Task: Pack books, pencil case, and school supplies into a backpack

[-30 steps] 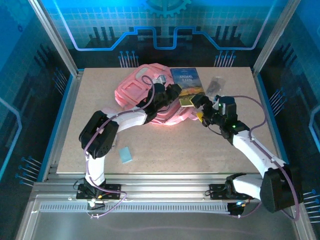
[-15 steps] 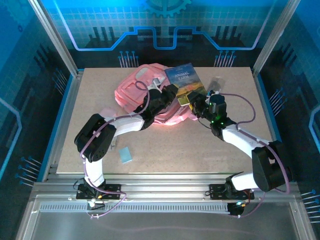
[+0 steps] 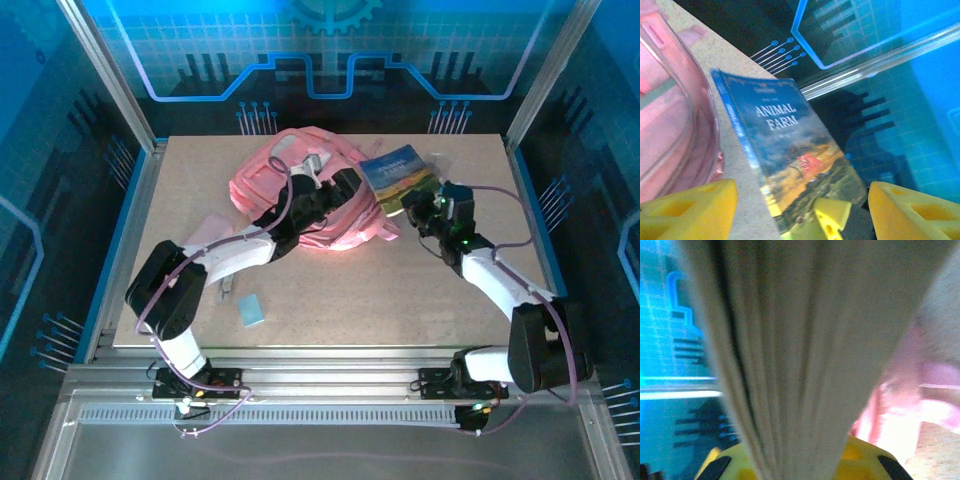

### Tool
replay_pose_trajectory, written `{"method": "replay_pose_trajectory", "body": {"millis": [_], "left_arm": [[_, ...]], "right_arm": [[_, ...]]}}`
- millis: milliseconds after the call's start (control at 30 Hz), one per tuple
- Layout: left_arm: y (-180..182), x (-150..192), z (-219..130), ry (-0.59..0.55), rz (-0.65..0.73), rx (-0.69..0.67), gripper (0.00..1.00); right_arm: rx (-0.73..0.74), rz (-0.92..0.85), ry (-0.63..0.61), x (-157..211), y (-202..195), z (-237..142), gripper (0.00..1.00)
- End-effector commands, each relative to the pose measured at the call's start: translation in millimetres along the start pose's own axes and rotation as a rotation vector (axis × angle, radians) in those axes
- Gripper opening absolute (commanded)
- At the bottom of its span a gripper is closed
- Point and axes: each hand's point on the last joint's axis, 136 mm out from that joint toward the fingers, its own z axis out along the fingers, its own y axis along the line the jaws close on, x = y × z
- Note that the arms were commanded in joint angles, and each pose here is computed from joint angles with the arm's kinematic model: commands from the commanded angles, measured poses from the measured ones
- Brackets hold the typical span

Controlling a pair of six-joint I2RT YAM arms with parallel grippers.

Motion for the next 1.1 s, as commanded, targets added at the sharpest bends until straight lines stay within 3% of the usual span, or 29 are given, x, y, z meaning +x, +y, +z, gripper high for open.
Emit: {"method": "replay_pose_trajectory", "body": {"millis": [0, 100, 233, 267, 367, 733, 867, 1067], "left_arm": [[20, 13, -2, 0.167, 0.199, -0.11, 0.71], [45, 22, 4, 0.277, 0.268, -0.183, 0.7], [75, 32, 15, 0.434, 0.461, -0.318, 0.42], [85, 32, 18, 0.463, 0.501, -0.359, 0.41], [110, 34, 28, 0.538, 0.591, -0.466, 0.48], [194, 40, 37, 0.666, 0.748, -0.772, 0.56], [212, 57, 33, 0.756, 0.777, -0.825, 0.58], [211, 82, 17, 0.829, 0.764, -0.848, 0.76]], "right_arm": [[-0.021, -0.139, -0.038, -27, 19, -31, 0.0], [-0.003, -0.133, -0.044, -41, 0, -49, 0.0], [0.001, -0.163, -0.008, -50, -15, -69, 0.0], [0.007, -0.163, -0.006, -52, -19, -74, 0.0], [0.003, -0.174, -0.013, -56, -23, -84, 0.0], [0.033, -0.201, -0.023, -59, -32, -97, 0.0], [0.03, -0.19, -0.021, -59, -33, -97, 0.0], [0.012, -0.175, -0.021, -61, -31, -94, 0.0]]}}
